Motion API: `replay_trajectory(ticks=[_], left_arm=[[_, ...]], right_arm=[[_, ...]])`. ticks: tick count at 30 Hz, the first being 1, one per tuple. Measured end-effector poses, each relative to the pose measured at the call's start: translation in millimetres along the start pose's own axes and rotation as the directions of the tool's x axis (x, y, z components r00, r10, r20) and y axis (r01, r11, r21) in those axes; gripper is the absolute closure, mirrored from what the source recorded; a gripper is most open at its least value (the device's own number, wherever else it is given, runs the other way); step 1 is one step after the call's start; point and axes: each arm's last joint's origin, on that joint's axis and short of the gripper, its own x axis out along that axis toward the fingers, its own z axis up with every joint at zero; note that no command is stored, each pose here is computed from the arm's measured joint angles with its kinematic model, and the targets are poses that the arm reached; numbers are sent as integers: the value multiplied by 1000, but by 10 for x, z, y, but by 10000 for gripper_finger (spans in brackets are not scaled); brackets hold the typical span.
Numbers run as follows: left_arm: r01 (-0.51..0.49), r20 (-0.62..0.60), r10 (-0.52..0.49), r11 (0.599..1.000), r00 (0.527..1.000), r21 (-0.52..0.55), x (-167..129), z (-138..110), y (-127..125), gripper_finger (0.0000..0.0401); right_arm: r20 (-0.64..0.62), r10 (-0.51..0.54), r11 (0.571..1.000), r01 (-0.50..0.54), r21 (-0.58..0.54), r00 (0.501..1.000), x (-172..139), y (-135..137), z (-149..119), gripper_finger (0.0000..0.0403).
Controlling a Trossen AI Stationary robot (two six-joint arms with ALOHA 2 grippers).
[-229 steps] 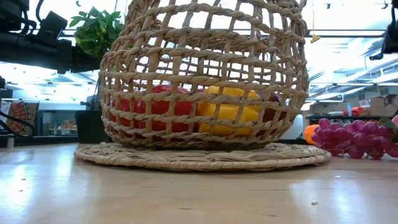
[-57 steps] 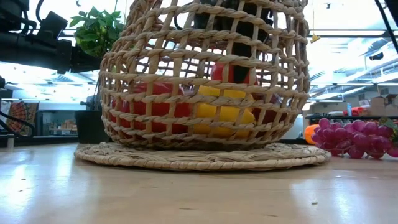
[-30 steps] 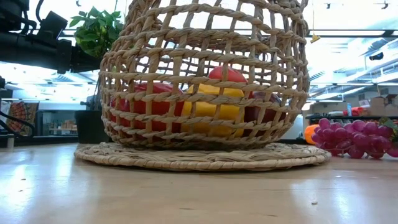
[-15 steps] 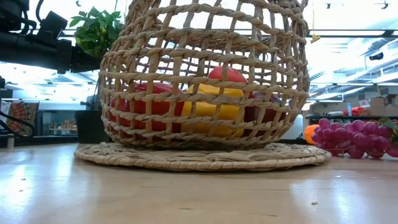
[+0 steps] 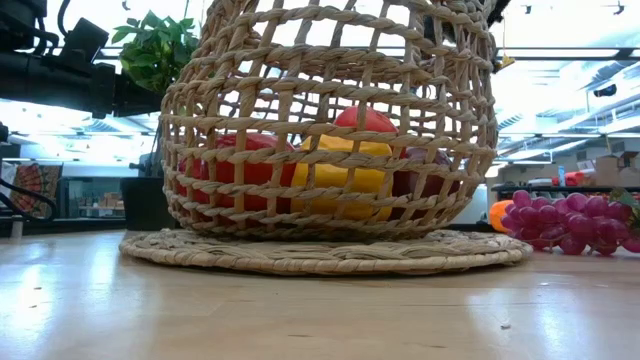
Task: Build produce basket
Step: Put the orange into the woven basket
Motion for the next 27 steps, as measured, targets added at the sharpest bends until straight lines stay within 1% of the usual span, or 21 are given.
replay_trajectory(ticks=[3, 7, 10, 14, 22, 27], left_arm=[[0, 0, 0, 1000, 1000, 0, 0, 1, 0, 13], [0, 0, 0, 1000, 1000, 0, 0, 1, 0, 13], [1, 0, -1, 1000, 1000, 0, 0, 0, 0, 13], [0, 0, 0, 1000, 1000, 0, 0, 0, 0, 13], [0, 0, 0, 1000, 1000, 0, 0, 0, 0, 13], [0, 0, 0, 1000, 1000, 0, 0, 0, 0, 13]], right_arm=[[-36, -34, 997, 36, 69, 999, 107, -125, 23, 12], [-91, -135, 982, 145, 123, 987, 221, -311, 62, 12], [-137, -222, 959, 241, 150, 965, 356, -497, 117, 12], [-197, -300, 925, 335, 181, 934, 567, -748, 195, 12], [-255, -410, 848, 469, 245, 875, 976, -1225, 322, 12], [-304, -435, 833, 507, 220, 848, 1238, -1488, 339, 12]])
